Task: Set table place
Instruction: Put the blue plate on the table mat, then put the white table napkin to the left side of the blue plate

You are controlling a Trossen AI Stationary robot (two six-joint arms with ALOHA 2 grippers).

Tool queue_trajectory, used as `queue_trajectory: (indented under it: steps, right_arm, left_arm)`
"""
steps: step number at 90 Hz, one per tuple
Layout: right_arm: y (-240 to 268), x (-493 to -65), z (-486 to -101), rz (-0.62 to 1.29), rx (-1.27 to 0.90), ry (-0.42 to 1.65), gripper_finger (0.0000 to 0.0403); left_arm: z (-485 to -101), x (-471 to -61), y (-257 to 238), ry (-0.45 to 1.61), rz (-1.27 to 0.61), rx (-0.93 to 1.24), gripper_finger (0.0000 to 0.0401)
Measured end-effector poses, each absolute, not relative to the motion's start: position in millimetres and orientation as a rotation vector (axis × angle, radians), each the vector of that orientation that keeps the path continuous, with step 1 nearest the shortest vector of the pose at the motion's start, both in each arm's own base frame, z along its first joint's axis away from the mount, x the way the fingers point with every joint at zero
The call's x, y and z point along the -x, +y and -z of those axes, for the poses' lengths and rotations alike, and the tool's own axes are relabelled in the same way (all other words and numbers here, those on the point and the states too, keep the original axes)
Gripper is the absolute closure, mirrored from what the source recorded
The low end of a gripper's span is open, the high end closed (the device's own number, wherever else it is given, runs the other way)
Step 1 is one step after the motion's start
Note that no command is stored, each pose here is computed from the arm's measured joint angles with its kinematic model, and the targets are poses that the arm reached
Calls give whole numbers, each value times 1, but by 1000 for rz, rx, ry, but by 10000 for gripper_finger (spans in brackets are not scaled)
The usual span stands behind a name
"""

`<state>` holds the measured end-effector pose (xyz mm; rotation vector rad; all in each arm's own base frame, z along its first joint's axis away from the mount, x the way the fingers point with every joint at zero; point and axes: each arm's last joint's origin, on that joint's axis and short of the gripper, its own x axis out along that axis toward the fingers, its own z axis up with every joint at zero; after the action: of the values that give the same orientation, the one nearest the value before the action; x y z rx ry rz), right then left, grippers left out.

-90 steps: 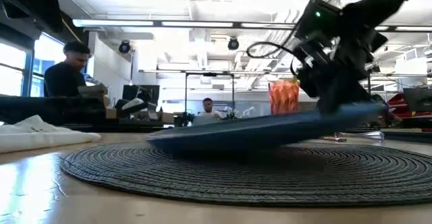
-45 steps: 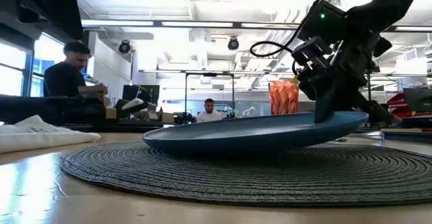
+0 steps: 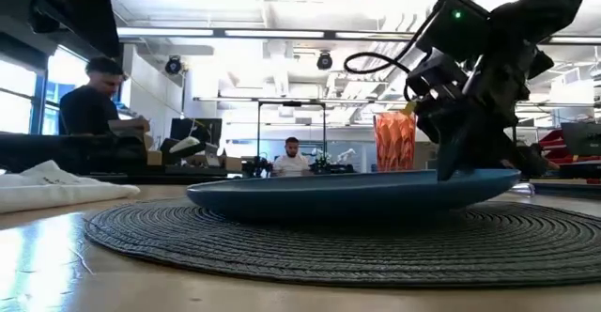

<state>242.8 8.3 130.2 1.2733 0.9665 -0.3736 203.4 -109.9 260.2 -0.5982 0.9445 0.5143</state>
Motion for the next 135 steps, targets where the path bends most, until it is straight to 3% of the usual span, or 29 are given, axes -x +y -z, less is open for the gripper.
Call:
queue_trajectory:
  steps: [22,43,61,77,93,111,135]
  right_arm:
    - [7,-238,-149,304,-1285,921,213]
    - [18,-211,-153,473,-1293,1084,194]
    - [35,-202,-143,657,-1265,1136,233]
    - [44,-208,-129,758,-1300,1110,313]
    - [51,-226,-121,697,-1386,1026,393]
    - [53,-241,-122,714,-1403,973,387]
    - [54,-254,-134,693,-1384,909,387]
  left_arm:
    - [-260,-203,-111,989,-483,613,401]
    - [-258,-200,-112,1049,-488,674,401]
    - [-251,-183,-105,1210,-693,778,401]
    - [-241,-167,-99,1395,-797,741,401]
    - [-224,-159,-97,1465,-824,721,401]
    - [-195,-156,-96,1483,-765,730,401]
    - [-165,-144,-88,1476,-833,714,401]
